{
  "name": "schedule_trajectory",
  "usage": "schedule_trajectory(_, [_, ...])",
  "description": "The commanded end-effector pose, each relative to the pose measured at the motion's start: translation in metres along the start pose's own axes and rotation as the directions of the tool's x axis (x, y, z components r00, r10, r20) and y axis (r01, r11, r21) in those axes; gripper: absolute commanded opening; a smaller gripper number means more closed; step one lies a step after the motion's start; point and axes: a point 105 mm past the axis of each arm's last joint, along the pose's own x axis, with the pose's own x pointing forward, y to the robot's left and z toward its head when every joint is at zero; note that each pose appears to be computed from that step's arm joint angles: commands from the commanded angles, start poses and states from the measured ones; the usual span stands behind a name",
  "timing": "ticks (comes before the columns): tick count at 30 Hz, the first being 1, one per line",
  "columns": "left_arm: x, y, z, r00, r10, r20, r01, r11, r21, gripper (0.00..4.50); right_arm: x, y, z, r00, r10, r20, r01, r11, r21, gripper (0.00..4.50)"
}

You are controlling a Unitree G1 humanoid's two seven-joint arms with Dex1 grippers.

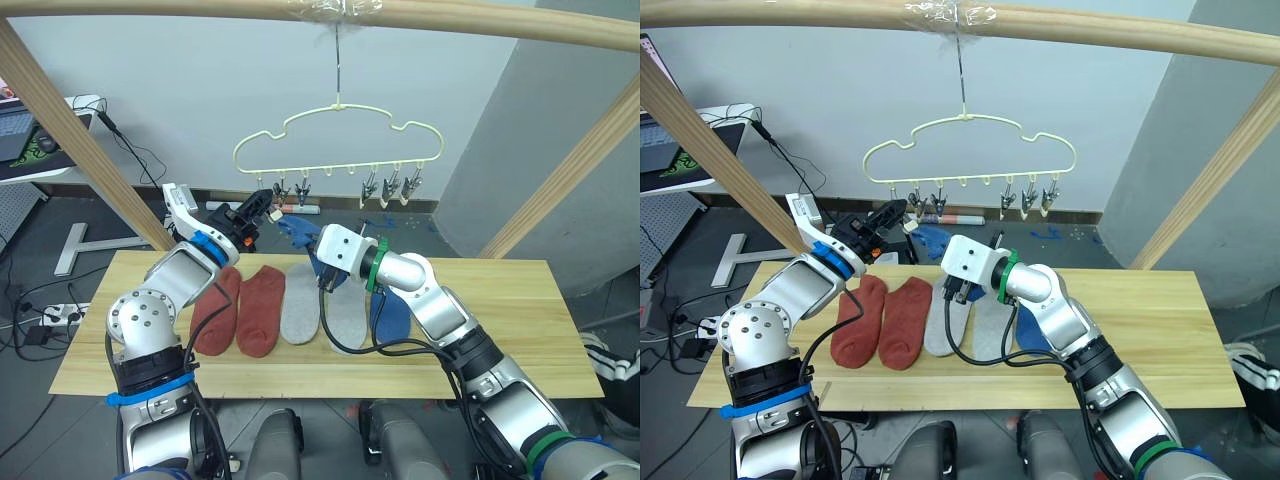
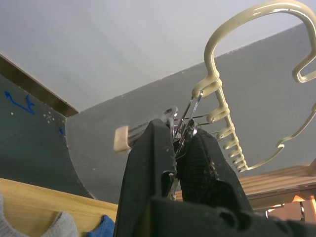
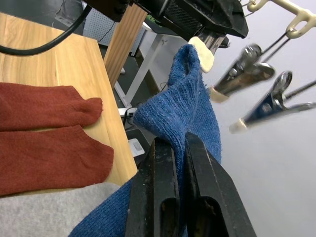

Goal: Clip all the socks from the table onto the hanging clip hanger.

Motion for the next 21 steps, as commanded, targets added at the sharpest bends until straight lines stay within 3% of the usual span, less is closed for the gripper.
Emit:
schedule_trajectory(1, [0.0,-0.007,0.009,0.999,-0.029,0.032,0.029,1.0,-0.001,0.27,0.002,-0.007,0.021,0.997,-0.024,0.067,0.03,0.995,-0.091,0.05])
schedule_trajectory(21, [0.003,-0.011,0.007,0.999,-0.034,0.025,0.034,0.999,-0.009,0.27,0.005,-0.015,0.031,0.99,-0.108,0.087,0.122,0.975,-0.183,0.05])
